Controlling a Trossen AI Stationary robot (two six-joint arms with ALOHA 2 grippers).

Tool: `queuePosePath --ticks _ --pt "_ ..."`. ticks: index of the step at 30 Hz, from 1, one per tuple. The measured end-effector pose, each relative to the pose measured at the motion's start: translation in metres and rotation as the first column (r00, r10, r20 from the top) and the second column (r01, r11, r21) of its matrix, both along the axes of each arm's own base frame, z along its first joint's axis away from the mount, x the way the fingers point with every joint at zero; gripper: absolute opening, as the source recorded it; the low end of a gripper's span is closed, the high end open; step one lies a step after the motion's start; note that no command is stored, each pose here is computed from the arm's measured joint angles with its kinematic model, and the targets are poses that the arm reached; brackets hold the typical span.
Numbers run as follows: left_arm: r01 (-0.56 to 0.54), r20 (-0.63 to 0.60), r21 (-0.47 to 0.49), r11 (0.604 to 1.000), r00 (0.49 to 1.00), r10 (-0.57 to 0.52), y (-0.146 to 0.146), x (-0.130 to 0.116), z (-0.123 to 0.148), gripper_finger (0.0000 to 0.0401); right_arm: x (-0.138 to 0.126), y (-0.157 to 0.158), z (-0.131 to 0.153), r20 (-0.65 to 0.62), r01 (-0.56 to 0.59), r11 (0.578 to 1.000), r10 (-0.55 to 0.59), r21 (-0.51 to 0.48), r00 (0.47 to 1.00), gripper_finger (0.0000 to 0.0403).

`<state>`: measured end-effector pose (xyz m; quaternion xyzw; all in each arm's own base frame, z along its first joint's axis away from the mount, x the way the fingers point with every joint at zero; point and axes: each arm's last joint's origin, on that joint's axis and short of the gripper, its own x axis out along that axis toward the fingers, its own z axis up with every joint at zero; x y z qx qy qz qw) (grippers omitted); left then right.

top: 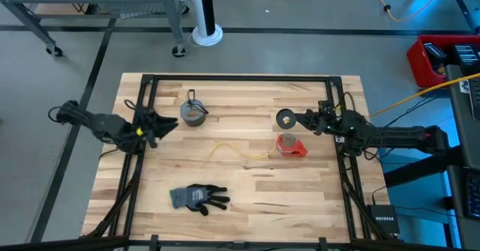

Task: Coil cords
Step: Coil the yellow wire onto the spool

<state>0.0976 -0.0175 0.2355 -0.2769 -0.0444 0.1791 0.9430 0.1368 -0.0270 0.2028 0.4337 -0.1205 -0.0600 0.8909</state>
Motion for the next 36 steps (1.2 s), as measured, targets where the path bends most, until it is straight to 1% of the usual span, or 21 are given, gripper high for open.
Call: queuePosePath --ticks 3,7,9,12,14,17,19,22,24,27,30,34,36 --pt "-0.037 0.009 0.001 0.999 0.999 0.037 -0.001 0.011 -0.016 0.0145 0.007 -0.001 0.000 0.004 -0.003 1.000 0.003 -0.002 1.000 0.0001" --pt "-0.074 -0.003 -0.051 0.996 0.997 0.074 -0.001 0.025 -0.034 0.0145 0.021 -0.003 0.001 -0.007 -0.025 0.999 0.025 -0.034 1.000 0.0001" --pt "-0.070 -0.003 -0.089 0.994 0.998 0.070 -0.001 0.032 -0.039 0.0145 0.031 -0.005 0.003 -0.023 -0.034 0.997 0.032 -0.062 0.999 0.0001" --pt "-0.062 0.014 -0.099 0.993 0.998 0.063 -0.003 0.043 -0.041 0.0145 0.051 -0.008 0.006 -0.074 -0.033 0.993 0.024 -0.112 0.997 0.0001" --pt "-0.062 0.041 -0.078 0.995 0.997 0.066 -0.005 0.052 -0.040 0.0145 0.066 -0.011 0.010 -0.093 -0.029 0.987 0.015 -0.156 0.996 0.0001" --pt "-0.064 0.052 -0.003 0.998 0.997 0.064 -0.009 0.064 -0.040 0.0145 0.087 -0.016 0.020 -0.089 -0.019 0.971 -0.002 -0.240 0.996 0.0001" --pt "-0.064 0.008 0.073 0.995 0.998 0.063 -0.011 0.074 -0.040 0.0145 0.100 -0.018 0.025 -0.099 -0.026 0.956 -0.003 -0.293 0.995 0.0001" --pt "-0.089 -0.074 0.151 0.985 0.992 0.101 -0.015 0.093 -0.042 0.0145 0.116 -0.019 0.028 -0.113 -0.082 0.938 0.046 -0.336 0.993 0.0001" --pt "-0.126 -0.110 0.180 0.976 0.983 0.147 -0.015 0.108 -0.042 0.0145 0.124 -0.019 0.030 -0.113 -0.135 0.942 0.105 -0.308 0.988 0.0001" --pt "-0.138 -0.158 0.229 0.964 0.972 0.177 -0.016 0.131 -0.042 0.0145 0.131 -0.018 0.030 -0.103 -0.213 0.952 0.195 -0.219 0.975 0.0001" --pt "-0.141 -0.199 0.281 0.949 0.959 0.201 -0.015 0.151 -0.043 0.0145 0.133 -0.018 0.031 -0.090 -0.235 0.961 0.223 -0.149 0.971 0.0001" --pt "-0.140 -0.245 0.313 0.940 0.944 0.222 -0.013 0.165 -0.052 0.0145 0.134 -0.019 0.033 -0.078 -0.228 0.964 0.219 -0.135 0.973 0.0004" --pt "-0.125 -0.276 0.336 0.934 0.935 0.224 -0.014 0.167 -0.058 0.0145 0.134 -0.019 0.032 -0.086 -0.222 0.962 0.210 -0.160 0.974 0.0007"
